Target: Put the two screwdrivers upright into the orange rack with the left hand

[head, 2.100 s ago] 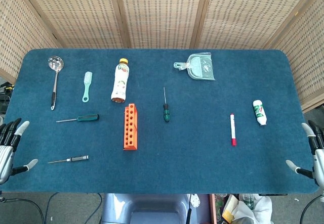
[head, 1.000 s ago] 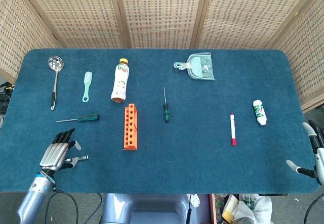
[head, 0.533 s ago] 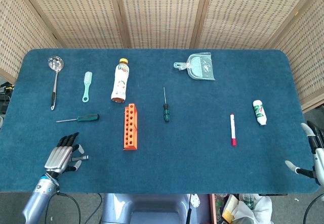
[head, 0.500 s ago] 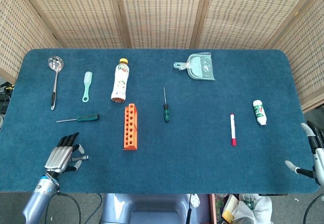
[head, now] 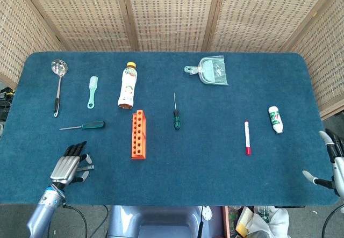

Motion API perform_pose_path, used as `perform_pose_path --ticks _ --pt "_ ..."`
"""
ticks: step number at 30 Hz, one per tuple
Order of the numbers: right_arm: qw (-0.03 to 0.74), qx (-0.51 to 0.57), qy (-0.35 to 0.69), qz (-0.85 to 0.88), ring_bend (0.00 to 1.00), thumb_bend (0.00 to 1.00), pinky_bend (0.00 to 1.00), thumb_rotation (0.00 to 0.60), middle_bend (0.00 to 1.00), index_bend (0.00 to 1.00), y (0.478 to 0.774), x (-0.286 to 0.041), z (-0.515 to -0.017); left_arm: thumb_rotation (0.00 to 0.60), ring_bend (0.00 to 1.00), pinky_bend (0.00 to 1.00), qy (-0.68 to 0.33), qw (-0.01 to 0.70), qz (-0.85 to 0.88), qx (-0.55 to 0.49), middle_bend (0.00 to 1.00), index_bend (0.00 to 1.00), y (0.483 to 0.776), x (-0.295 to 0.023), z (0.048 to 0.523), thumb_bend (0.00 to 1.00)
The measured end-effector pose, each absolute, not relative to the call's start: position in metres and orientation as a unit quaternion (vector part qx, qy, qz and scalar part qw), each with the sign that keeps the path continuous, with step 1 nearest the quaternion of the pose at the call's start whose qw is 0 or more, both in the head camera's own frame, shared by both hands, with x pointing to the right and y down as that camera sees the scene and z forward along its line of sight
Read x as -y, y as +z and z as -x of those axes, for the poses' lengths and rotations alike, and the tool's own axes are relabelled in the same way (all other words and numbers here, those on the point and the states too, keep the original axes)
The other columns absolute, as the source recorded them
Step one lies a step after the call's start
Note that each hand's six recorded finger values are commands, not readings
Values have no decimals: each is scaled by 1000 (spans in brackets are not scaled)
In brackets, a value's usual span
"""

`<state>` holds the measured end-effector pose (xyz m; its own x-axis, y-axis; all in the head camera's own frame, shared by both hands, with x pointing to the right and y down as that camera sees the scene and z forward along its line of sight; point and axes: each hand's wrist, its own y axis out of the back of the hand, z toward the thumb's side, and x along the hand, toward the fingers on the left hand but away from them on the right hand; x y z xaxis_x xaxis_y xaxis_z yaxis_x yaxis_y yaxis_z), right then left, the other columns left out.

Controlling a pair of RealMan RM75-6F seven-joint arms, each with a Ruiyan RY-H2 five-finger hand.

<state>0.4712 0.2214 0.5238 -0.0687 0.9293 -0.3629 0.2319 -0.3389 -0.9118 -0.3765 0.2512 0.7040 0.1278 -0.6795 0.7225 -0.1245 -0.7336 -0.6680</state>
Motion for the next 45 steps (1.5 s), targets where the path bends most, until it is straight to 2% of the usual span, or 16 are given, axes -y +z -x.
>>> perform_pose_path --ticks 3,7,10,21,27,39,45 --pt "315 480 552 605 0 0 0 600 0 0 524 -221 -472 600 0 0 -599 231 714 -278 0 457 706 -252 376 365" --pt "314 482 551 605 0 0 0 600 0 0 524 -221 -472 600 0 0 -598 230 714 -282 0 606 706 -252 376 380" --pt "313 482 550 606 0 0 0 600 0 0 524 -221 -472 600 0 0 -596 232 712 -290 0 654 705 -250 377 385" --pt "312 482 550 607 0 0 0 600 0 0 524 -221 -472 600 0 0 -562 208 731 -328 0 669 687 -231 374 409" --pt "312 480 552 606 0 0 0 600 0 0 525 -221 -472 600 0 0 -494 180 767 -368 0 683 658 -205 363 453" --pt "311 480 553 605 0 0 0 600 0 0 526 -221 -472 600 0 0 -251 92 866 -423 0 694 565 -138 302 476" --pt "309 483 553 604 0 0 0 600 0 0 526 -220 -474 600 0 0 -199 37 890 -409 0 693 555 -127 273 476"
